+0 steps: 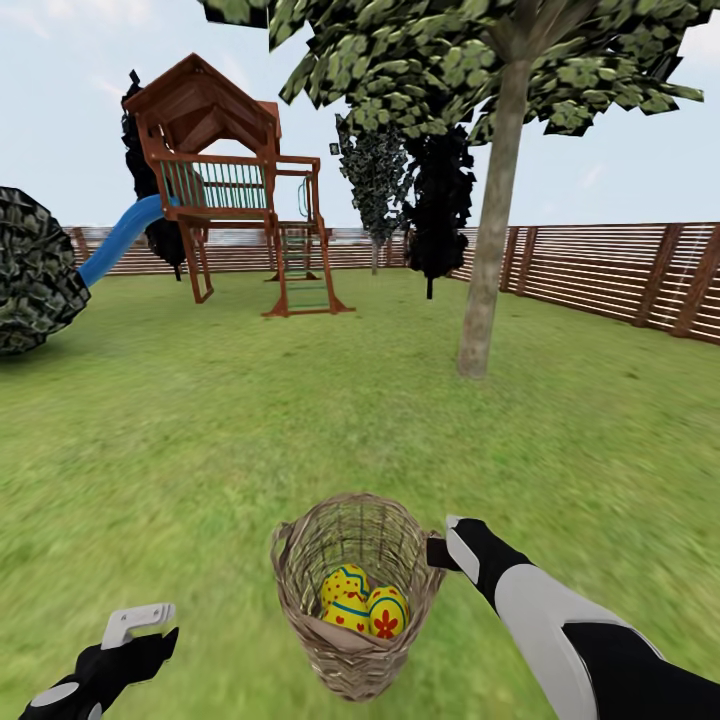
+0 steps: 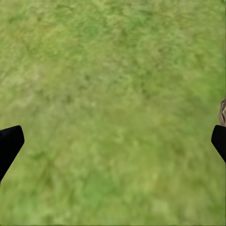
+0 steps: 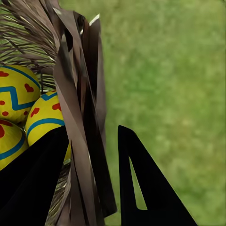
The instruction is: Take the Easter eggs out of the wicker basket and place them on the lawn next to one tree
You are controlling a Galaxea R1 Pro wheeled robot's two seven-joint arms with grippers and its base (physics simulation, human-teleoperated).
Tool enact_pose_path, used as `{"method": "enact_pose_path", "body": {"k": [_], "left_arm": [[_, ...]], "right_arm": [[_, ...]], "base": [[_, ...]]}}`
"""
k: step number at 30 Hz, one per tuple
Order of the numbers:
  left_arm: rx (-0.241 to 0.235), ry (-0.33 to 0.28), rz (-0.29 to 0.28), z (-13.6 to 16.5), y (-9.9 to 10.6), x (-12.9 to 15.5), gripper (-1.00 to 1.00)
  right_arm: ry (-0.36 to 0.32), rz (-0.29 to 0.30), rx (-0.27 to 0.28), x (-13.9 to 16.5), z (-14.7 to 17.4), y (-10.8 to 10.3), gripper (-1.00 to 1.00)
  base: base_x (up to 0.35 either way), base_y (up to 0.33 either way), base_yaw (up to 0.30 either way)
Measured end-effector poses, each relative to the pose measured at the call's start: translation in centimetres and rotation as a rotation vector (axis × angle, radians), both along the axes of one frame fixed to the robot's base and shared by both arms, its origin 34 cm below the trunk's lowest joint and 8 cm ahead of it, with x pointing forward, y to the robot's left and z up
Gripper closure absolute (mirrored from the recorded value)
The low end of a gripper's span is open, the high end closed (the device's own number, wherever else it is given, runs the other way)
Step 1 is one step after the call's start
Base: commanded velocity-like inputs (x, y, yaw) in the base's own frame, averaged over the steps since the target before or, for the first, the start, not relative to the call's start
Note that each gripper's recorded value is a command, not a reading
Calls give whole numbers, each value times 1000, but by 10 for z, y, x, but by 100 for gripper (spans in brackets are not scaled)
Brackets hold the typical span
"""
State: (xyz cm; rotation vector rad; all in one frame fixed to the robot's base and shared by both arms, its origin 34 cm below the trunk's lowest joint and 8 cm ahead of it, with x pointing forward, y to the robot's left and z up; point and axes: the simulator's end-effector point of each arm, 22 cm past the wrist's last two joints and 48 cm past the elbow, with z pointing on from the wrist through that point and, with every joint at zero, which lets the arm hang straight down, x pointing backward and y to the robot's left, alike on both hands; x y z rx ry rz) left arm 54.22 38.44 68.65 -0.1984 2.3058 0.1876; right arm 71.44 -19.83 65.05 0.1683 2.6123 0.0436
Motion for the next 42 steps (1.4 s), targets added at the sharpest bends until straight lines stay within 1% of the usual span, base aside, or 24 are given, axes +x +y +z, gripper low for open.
{"method": "enact_pose_path", "body": {"k": [26, 42], "left_arm": [[-2, -2, 0, 0, 0, 0, -100], [-2, -2, 0, 1, -1, 0, -100]], "right_arm": [[0, 2, 1, 0, 0, 1, 100], [-3, 2, 1, 0, 1, 1, 100]], "base": [[311, 97, 0], [311, 97, -32]]}}
